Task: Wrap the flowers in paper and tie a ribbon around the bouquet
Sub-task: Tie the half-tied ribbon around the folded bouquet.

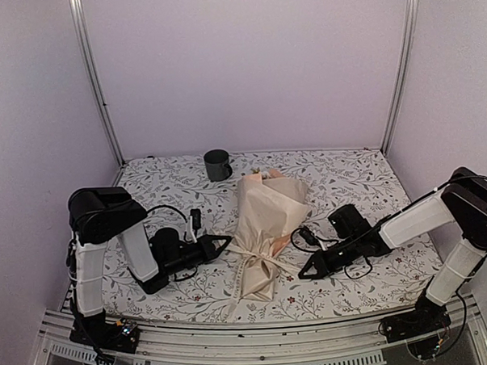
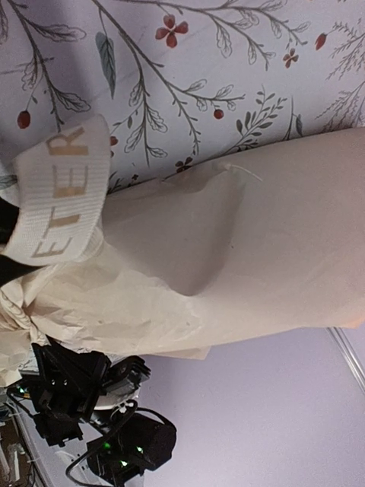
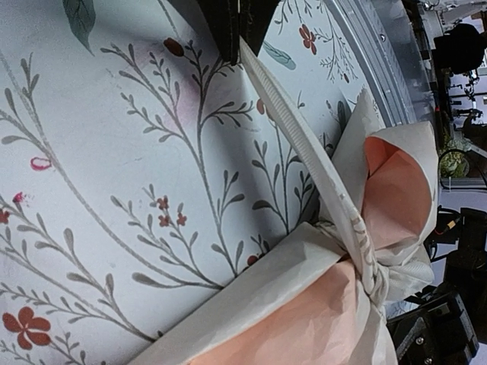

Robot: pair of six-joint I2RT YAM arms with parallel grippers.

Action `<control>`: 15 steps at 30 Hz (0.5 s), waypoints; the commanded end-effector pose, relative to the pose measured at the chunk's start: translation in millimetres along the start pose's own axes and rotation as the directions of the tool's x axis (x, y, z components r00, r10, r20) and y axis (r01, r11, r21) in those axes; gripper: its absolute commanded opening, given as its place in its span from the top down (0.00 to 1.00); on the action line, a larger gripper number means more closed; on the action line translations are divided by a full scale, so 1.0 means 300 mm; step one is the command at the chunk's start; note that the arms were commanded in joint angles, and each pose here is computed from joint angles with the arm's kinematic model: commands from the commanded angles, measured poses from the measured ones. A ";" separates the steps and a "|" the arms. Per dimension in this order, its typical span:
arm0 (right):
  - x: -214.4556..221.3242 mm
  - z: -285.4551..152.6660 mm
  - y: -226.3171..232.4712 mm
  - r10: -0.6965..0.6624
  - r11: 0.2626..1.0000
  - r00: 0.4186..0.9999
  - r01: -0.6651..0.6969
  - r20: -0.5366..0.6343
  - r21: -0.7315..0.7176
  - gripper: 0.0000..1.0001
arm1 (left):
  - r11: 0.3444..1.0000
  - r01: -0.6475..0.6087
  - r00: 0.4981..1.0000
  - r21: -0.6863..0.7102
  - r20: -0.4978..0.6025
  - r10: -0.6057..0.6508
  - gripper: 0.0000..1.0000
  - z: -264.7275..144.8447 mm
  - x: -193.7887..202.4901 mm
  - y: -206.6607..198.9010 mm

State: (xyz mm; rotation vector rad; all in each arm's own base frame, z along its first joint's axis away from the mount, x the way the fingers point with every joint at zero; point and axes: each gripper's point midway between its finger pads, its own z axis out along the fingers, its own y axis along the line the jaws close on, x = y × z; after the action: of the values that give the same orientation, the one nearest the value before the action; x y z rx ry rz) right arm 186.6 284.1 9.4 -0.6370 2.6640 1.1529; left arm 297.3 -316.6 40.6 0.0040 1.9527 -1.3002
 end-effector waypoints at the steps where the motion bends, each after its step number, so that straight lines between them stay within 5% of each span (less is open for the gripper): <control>1: 0.099 -0.022 -0.068 0.080 0.992 0.993 -0.070 -0.090 0.109 1.00 | 0.975 -0.017 0.991 -0.220 -0.133 -0.013 1.00 -0.009 0.130 0.191; 2: 0.082 -0.029 -0.052 0.064 0.994 0.995 -0.056 -0.077 0.098 0.95 | 0.979 -0.036 0.989 -0.199 -0.150 0.006 1.00 0.006 0.136 0.172; 4: 0.030 -0.061 -0.011 0.028 0.997 0.999 -0.025 -0.028 0.078 0.54 | 0.986 -0.087 0.978 -0.144 -0.200 0.057 1.00 0.054 0.161 0.113; 6: -0.046 -0.115 0.044 -0.007 0.999 0.999 0.005 0.042 0.051 0.30 | 0.983 -0.130 0.969 -0.132 -0.228 0.097 0.91 0.082 0.173 0.085; 8: -0.113 -0.177 0.083 -0.033 0.998 0.993 0.027 0.113 0.052 0.23 | 0.976 -0.147 0.965 -0.163 -0.239 0.106 0.81 0.092 0.174 0.093; 15: -0.257 -0.372 0.023 -0.011 0.972 0.956 -0.059 0.294 0.228 0.15 | 0.971 -0.229 0.907 -0.063 -0.376 0.189 0.78 0.195 0.262 0.001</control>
State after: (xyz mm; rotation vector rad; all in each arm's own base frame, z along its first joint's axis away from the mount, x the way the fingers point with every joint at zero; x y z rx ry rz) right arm 230.1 265.2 106.2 -0.5179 2.4809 1.0227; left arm 309.8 -370.9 30.0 0.2142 2.0562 -1.1798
